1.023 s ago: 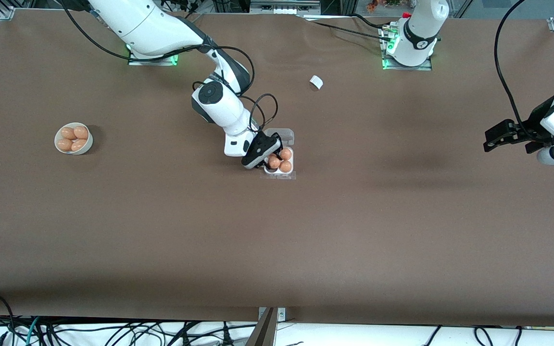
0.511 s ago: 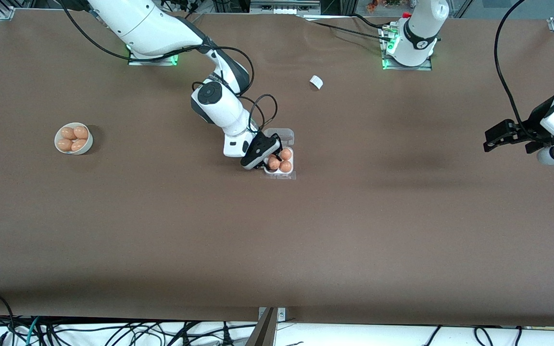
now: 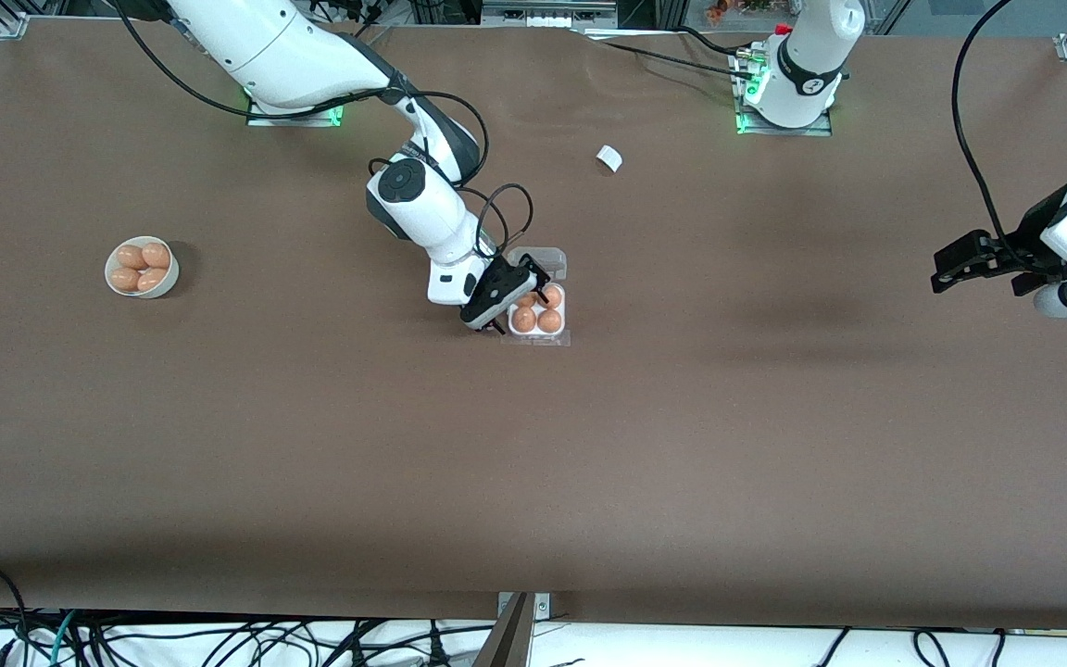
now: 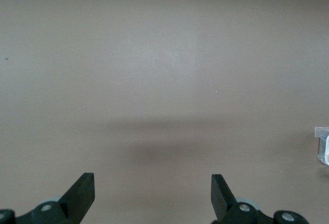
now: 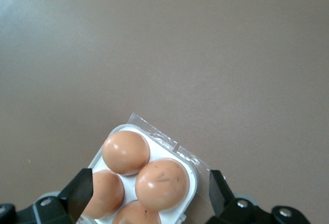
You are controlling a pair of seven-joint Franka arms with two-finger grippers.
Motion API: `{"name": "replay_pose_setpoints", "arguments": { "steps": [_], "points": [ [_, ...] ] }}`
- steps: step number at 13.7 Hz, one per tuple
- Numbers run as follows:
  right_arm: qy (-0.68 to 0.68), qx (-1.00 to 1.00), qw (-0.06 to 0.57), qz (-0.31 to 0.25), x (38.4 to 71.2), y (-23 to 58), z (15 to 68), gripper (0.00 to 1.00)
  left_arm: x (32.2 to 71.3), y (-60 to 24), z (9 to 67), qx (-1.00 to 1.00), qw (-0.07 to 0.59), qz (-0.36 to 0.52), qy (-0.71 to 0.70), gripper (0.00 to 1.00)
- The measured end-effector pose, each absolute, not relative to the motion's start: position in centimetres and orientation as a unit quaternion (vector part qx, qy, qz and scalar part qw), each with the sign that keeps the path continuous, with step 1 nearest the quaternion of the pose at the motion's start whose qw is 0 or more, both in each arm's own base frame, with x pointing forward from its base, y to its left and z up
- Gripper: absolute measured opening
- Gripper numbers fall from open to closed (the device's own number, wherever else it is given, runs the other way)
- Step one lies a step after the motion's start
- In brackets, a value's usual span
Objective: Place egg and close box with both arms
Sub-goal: 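Lower the egg into the empty carton slot and open the right gripper, then withdraw the right gripper toward the bowl while the left gripper moves out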
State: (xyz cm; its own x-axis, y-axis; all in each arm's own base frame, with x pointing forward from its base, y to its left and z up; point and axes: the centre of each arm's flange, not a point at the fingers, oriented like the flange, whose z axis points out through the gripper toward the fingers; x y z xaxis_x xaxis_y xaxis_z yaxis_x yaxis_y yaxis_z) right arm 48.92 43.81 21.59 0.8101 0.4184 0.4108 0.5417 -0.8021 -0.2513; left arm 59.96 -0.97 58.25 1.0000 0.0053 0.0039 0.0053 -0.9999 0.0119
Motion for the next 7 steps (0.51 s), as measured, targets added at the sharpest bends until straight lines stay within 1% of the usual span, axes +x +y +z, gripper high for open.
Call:
{"name": "replay_pose_setpoints", "arguments": {
  "steps": [3, 7],
  "points": [
    [-0.252, -0.933, 0.180, -0.180, 49.8, 43.4, 22.4, 1.00, 60.0, -1.0, 58.2, 1.000, 0.006, 0.002, 0.003, 1.00],
    [-0.233, -0.936, 0.164, -0.206, 52.6, 40.6, 24.7, 1.00, 60.0, -1.0, 58.2, 1.000, 0.006, 0.002, 0.003, 1.00]
  ]
}}
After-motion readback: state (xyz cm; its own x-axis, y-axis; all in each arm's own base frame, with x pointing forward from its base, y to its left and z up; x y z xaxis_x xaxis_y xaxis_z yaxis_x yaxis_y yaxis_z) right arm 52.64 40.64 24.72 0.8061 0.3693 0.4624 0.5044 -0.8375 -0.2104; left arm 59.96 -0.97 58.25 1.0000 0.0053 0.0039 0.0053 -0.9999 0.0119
